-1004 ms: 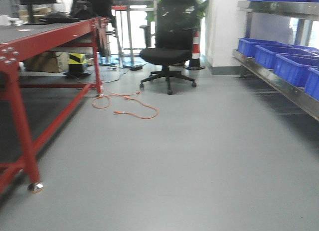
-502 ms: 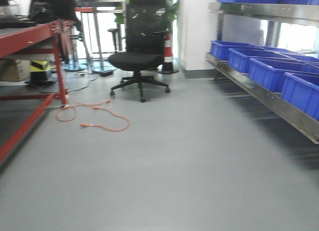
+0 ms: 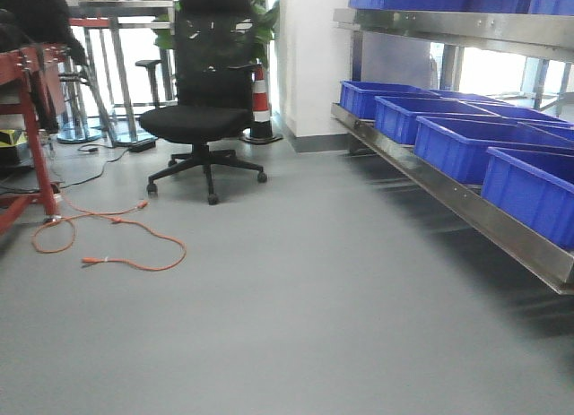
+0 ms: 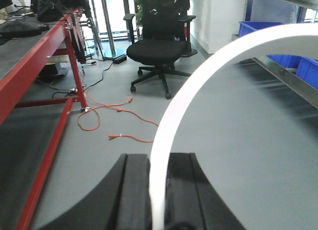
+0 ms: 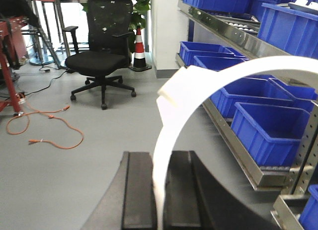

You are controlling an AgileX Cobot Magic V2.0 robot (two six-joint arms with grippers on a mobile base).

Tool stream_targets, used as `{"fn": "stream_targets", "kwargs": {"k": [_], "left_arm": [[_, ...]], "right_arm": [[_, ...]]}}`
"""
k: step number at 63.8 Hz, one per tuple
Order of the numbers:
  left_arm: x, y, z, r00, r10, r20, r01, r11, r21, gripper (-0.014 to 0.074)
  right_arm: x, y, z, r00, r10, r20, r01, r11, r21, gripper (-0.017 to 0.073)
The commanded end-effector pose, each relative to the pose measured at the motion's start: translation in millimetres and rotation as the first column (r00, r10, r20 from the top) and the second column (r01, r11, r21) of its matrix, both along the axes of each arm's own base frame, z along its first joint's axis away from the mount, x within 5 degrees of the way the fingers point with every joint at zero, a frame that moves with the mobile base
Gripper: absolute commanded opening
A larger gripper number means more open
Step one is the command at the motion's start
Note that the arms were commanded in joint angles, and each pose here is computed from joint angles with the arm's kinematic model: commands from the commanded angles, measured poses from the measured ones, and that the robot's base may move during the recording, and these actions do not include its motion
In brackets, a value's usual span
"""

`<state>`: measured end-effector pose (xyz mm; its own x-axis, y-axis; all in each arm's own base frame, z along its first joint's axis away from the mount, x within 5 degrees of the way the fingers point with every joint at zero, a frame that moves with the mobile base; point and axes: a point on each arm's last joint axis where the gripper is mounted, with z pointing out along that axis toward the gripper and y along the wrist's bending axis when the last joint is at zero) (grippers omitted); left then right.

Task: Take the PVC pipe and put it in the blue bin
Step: 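Drive the base toward the shelf rack of blue bins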

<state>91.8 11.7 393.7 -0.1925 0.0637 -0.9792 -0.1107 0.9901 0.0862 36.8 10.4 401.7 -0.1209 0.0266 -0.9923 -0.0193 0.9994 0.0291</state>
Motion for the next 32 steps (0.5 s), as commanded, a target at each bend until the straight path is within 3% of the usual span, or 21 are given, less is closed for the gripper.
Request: {"fn": "stream_targets", "kwargs": {"k": [1,32], "left_arm": [[-0.7,-0.2,1.9,1.000,0.000,0.024,0.001,1.000,-0.003,-0.0111],[-0.7,-0.2,2.1,1.000,0.000,0.026,0.001,1.000,-0.002,-0.0111]], "right_arm": [[-0.8,-0.4,2.0,1.000,-0.005,0.025,0.005,1.000,-0.008,-0.0169],[-0.8,-0.4,2.0,1.000,-0.005,0.025,0.005,1.000,-0.008,-0.0169]]}}
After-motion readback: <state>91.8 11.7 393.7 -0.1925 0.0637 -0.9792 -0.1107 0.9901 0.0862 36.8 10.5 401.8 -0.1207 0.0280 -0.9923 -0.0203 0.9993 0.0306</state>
